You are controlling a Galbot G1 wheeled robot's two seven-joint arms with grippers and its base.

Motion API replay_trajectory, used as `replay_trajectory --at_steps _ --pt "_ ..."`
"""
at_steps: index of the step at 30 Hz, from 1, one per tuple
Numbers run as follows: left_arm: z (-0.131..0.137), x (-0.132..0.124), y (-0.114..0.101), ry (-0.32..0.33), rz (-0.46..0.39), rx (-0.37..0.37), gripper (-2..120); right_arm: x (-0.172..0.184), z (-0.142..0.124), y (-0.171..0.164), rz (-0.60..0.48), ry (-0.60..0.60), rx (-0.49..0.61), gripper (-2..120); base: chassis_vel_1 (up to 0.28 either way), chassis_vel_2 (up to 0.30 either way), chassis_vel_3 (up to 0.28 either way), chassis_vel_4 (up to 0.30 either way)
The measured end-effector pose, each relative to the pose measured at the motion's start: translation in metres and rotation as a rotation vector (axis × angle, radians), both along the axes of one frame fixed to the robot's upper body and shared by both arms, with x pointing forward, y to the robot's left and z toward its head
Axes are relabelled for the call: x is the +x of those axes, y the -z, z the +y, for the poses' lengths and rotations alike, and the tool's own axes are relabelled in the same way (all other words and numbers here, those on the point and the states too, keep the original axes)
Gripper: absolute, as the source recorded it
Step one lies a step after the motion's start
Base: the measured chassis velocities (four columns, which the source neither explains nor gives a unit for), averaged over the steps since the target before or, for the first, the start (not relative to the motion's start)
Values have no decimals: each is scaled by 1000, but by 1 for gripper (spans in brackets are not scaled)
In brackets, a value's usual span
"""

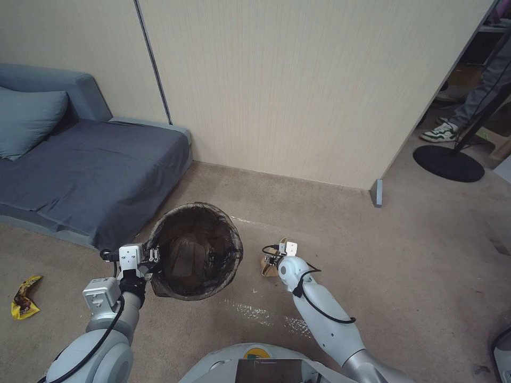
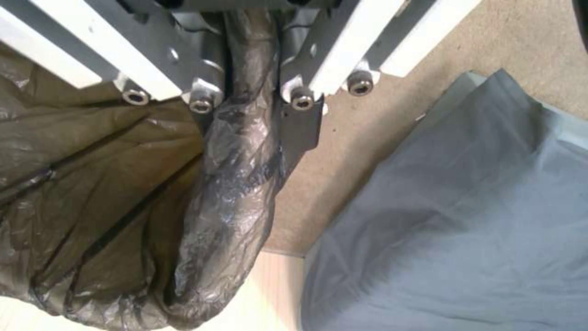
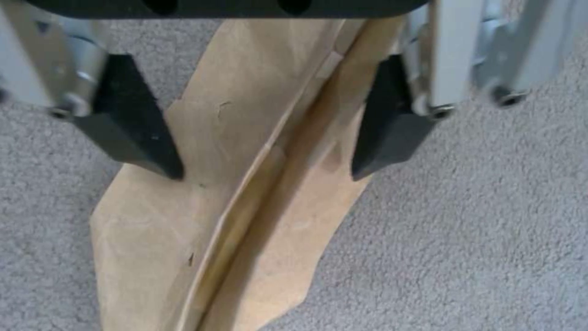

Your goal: Pick up the trash bin, then pick up the garbage from the floor and place it into the trash bin.

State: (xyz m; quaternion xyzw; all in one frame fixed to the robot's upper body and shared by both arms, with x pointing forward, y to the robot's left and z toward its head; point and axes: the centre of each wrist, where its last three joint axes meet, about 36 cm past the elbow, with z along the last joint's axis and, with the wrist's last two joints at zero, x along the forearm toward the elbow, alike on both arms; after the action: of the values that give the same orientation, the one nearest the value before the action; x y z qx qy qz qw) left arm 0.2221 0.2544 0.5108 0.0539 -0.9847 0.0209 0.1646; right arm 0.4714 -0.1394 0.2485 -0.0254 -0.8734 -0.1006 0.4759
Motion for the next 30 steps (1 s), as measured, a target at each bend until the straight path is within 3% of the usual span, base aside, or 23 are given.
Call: replay_trajectory --at_steps 5,10,17,30 --pt "0 0 0 -1 1 -1 5 -1 0 2 3 0 1 43 0 0 0 0" --pt "0 0 0 -1 1 -1 5 -1 0 2 2 -2 0 33 0 0 0 0" --pt "0 0 0 -1 1 -2 5 -1 1 4 2 -5 -1 2 0 0 0 0" --pt "-1 0 0 2 -1 -2 5 1 -4 -5 -35 -10 -9 0 0 0 0 0"
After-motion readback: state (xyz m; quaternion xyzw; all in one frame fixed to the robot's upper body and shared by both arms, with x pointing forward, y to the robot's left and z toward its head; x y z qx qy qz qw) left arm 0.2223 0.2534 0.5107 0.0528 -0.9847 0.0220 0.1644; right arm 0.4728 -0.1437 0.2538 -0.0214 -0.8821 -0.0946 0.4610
